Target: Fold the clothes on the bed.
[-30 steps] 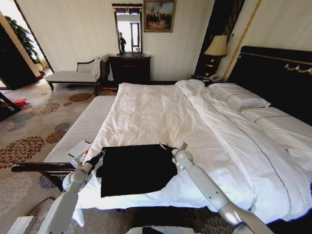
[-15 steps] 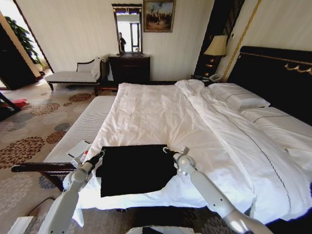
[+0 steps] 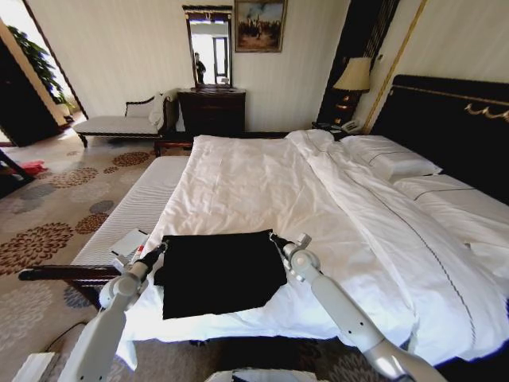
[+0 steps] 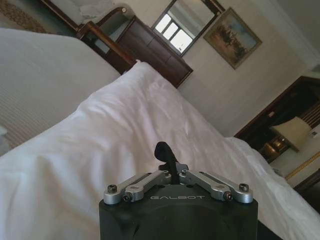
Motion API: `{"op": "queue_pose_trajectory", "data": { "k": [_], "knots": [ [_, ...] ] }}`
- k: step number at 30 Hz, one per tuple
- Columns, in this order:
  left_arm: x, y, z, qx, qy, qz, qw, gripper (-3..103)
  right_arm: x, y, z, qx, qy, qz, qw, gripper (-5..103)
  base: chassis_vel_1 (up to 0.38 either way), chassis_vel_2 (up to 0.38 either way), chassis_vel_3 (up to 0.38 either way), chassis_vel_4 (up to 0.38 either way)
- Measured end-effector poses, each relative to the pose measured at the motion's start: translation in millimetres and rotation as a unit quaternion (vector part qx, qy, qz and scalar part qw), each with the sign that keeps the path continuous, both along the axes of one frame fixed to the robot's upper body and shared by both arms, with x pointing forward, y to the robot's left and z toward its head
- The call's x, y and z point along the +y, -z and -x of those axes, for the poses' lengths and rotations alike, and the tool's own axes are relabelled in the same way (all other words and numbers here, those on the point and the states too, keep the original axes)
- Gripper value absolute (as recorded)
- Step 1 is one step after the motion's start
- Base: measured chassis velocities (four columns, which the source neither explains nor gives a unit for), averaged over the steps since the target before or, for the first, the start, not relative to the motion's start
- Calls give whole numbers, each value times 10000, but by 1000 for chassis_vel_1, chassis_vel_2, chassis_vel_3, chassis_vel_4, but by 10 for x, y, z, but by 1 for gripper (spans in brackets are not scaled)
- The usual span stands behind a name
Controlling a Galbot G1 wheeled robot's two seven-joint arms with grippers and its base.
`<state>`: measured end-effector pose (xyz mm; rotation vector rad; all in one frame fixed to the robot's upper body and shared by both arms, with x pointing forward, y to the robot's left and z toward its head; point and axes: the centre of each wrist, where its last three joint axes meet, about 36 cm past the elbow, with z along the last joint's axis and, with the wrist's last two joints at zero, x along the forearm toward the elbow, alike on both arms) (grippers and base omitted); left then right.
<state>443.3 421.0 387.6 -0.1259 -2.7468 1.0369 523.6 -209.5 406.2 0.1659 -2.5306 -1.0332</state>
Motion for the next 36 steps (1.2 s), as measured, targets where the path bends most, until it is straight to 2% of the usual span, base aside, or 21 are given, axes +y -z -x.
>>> {"op": "queue_pose_trajectory", "data": {
  "k": [3,5,7,11,15,18,20,27,36],
  "knots": [
    [30,-85,-43,-141,-26,67,9999,1,-9,-69,-36,-188,41,-86,9998,2,0,0,0,0],
    [57,-146,-66,-264,-26,57,9996,1,9,-168,-56,-527,31,-254,9983,2,0,0,0,0],
    [60,-152,-67,-288,-24,49,9996,1,17,-184,-54,-599,19,-289,9978,2,0,0,0,0],
    [58,-152,-59,-539,27,20,9985,1,56,-199,-21,-1020,-39,-484,9936,2,0,0,0,0],
    [38,-133,-55,-1006,92,110,9948,1,109,-92,52,-1603,-13,-738,9843,2,0,0,0,0],
    [38,-116,-54,-1181,129,126,9928,1,121,-48,69,-1847,40,-747,9799,2,0,0,0,0],
    [44,-80,-49,-1412,157,102,9898,1,117,36,86,-2109,60,-751,9746,2,0,0,0,0],
    [69,0,-36,-1694,254,83,9852,1,98,165,80,-2332,75,-754,9695,2,0,0,0,0],
    [147,163,-48,-2043,207,-13,9787,1,-28,460,-16,-2884,-322,-720,9543,2,0,0,0,0]
  ]
}}
